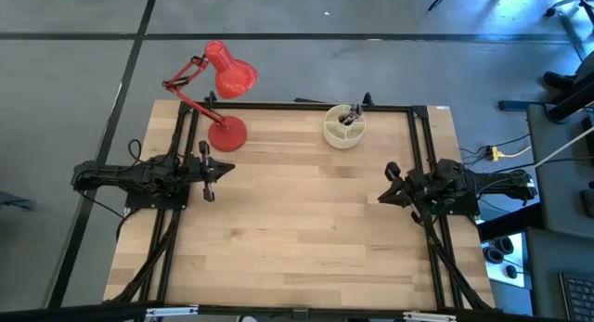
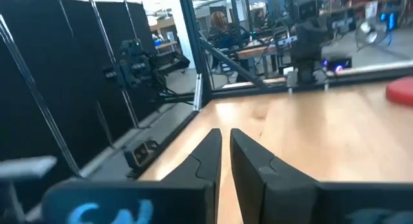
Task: Put items in baskets/containers
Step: Return to Home Position
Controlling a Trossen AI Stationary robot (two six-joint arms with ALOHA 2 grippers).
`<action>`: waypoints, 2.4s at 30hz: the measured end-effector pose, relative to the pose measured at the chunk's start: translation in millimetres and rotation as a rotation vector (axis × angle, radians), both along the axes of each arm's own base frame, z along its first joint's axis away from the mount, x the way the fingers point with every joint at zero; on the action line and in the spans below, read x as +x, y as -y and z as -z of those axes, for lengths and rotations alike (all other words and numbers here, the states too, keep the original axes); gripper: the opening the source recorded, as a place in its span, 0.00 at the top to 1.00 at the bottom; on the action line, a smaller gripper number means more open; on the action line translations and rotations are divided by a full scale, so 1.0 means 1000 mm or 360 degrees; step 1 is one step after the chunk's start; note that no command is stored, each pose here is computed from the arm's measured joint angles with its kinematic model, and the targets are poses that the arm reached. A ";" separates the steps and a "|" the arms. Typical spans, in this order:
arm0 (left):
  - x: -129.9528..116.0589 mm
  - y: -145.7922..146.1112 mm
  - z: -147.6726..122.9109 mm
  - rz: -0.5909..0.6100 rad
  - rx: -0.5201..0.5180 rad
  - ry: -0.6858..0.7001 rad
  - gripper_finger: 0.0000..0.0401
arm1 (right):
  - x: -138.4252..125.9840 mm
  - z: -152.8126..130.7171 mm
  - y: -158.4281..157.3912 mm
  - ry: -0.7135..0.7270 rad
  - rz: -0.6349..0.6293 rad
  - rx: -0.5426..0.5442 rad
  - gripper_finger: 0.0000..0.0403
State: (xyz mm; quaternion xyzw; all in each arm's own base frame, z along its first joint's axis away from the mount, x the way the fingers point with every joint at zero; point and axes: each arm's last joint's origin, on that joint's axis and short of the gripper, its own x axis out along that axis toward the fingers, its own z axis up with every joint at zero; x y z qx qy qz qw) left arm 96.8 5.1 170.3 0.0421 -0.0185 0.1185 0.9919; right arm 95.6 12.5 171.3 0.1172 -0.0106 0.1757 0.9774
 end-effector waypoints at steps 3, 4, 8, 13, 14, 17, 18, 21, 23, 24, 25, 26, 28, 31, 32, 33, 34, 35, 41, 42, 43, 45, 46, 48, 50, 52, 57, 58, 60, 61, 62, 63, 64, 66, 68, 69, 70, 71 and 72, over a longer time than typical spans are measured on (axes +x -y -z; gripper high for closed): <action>0.000 0.000 0.000 0.0000 0.0000 0.0000 0.98 | 0.000 0.000 0.000 -0.0020 -0.0002 0.0056 0.91; 0.000 0.000 0.000 0.0000 0.0000 0.0000 0.98 | 0.000 0.000 0.000 -0.0019 -0.0002 0.0054 0.91; 0.000 0.000 0.000 -0.0001 0.0000 0.0000 0.98 | 0.000 0.000 0.000 -0.0020 -0.0001 0.0056 0.91; 0.000 0.000 0.000 0.0000 0.0000 0.0000 0.97 | 0.000 0.000 0.000 -0.0020 -0.0001 0.0054 0.91; 0.000 0.000 0.000 -0.0001 0.0000 0.0000 0.97 | 0.000 0.000 0.000 -0.0019 -0.0001 0.0052 0.91; 0.000 0.000 0.000 -0.0001 0.0000 0.0000 0.97 | 0.000 0.000 0.000 -0.0019 -0.0001 0.0053 0.91; 0.000 0.000 0.000 0.0000 0.0000 0.0000 0.97 | 0.000 0.000 0.000 -0.0019 -0.0001 0.0053 0.91; 0.000 0.000 0.000 -0.0001 0.0000 0.0000 0.98 | 0.000 0.000 0.000 -0.0019 -0.0001 0.0051 0.91; 0.000 0.000 0.000 -0.0001 0.0000 0.0000 0.98 | 0.000 0.000 0.000 -0.0020 -0.0001 0.0054 0.91; 0.000 0.000 0.000 -0.0001 0.0000 0.0000 0.98 | 0.000 0.000 0.000 -0.0019 -0.0001 0.0052 0.91; 0.000 0.000 0.000 0.0000 0.0000 0.0000 0.98 | 0.000 0.000 0.000 -0.0019 0.0000 0.0051 0.91; 0.000 0.000 0.000 -0.0001 0.0000 0.0000 0.97 | 0.000 0.000 0.000 -0.0018 0.0000 0.0051 0.91; 0.000 0.000 0.000 -0.0001 0.0000 0.0000 0.97 | 0.000 0.000 0.000 -0.0020 0.0000 0.0054 0.91; 0.000 0.000 0.000 -0.0001 0.0000 0.0000 0.97 | 0.000 0.000 0.000 -0.0019 0.0000 0.0051 0.91; 0.000 0.000 0.000 -0.0001 0.0000 0.0000 0.97 | 0.000 0.000 0.000 -0.0019 0.0000 0.0053 0.91; 0.000 0.000 0.000 -0.0001 0.0000 0.0000 0.98 | 0.000 0.000 0.000 -0.0020 0.0000 0.0054 0.91; 0.000 0.000 0.000 -0.0001 0.0000 0.0000 0.98 | 0.000 0.000 0.000 -0.0020 0.0000 0.0053 0.91; 0.000 0.000 0.000 -0.0001 0.0000 0.0000 0.98 | 0.000 0.000 0.000 -0.0018 0.0000 0.0051 0.91; 0.000 0.000 0.000 -0.0001 0.0000 0.0000 0.98 | 0.000 0.000 0.000 -0.0018 0.0000 0.0051 0.91; 0.000 0.000 0.000 -0.0001 0.0000 0.0000 0.98 | 0.000 0.000 0.000 -0.0020 0.0000 0.0053 0.91; 0.000 0.000 0.000 -0.0001 0.0000 0.0000 0.98 | 0.000 0.000 0.000 -0.0020 0.0000 0.0054 0.91; 0.000 0.000 0.000 -0.0001 0.0000 0.0000 0.98 | 0.000 0.000 0.000 -0.0018 0.0000 0.0051 0.91; 0.000 0.000 0.000 -0.0001 0.0000 0.0000 0.97 | 0.000 0.000 0.000 -0.0019 0.0000 0.0051 0.91; 0.000 0.000 0.000 -0.0001 0.0000 0.0000 0.97 | 0.000 0.000 0.000 -0.0020 0.0000 0.0054 0.91; 0.000 0.000 0.000 -0.0001 0.0000 0.0000 0.98 | 0.000 0.000 0.000 -0.0018 0.0000 0.0051 0.91; 0.000 0.000 0.000 -0.0001 0.0000 0.0000 0.98 | 0.000 0.000 0.000 -0.0019 0.0000 0.0054 0.91; 0.000 0.000 0.000 -0.0001 0.0000 0.0000 0.98 | 0.000 0.000 0.000 -0.0020 0.0000 0.0053 0.91; 0.000 0.000 0.000 -0.0001 0.0000 0.0000 0.98 | 0.000 0.000 0.000 -0.0020 0.0000 0.0054 0.91; 0.000 0.000 0.000 -0.0001 0.0000 0.0000 0.97 | 0.000 0.000 0.000 -0.0018 0.0000 0.0051 0.91; 0.000 0.000 0.000 -0.0001 0.0000 0.0000 0.97 | 0.000 0.000 0.000 -0.0019 0.0000 0.0051 0.91; 0.000 0.000 0.000 0.0000 0.0000 0.0000 0.97 | 0.000 0.000 0.000 -0.0019 0.0000 0.0054 0.91; 0.000 0.000 0.000 -0.0001 0.0000 -0.0001 0.97 | 0.000 0.000 0.000 -0.0020 0.0000 0.0054 0.91; 0.000 0.000 0.000 -0.0001 0.0000 0.0000 0.97 | 0.000 0.000 0.000 -0.0018 0.0000 0.0051 0.91; 0.000 0.000 0.000 0.0000 0.0000 -0.0001 0.97 | 0.000 0.000 0.000 -0.0019 0.0000 0.0052 0.91; 0.000 0.000 0.000 -0.0001 0.0000 -0.0001 0.97 | 0.000 0.000 0.000 -0.0019 0.0000 0.0053 0.91; 0.000 0.000 0.000 0.0000 0.0000 0.0000 0.98 | 0.000 0.000 0.000 -0.0018 0.0000 0.0051 0.91; 0.000 0.000 0.000 0.0000 0.0000 0.0000 0.98 | 0.000 0.000 0.000 -0.0018 0.0000 0.0051 0.91; 0.000 0.000 0.000 0.0000 0.0000 0.0000 0.98 | 0.000 0.000 0.000 -0.0018 0.0000 0.0052 0.91; 0.000 0.000 0.000 0.0000 0.0000 0.0000 0.98 | 0.000 0.000 0.000 -0.0019 0.0000 0.0054 0.91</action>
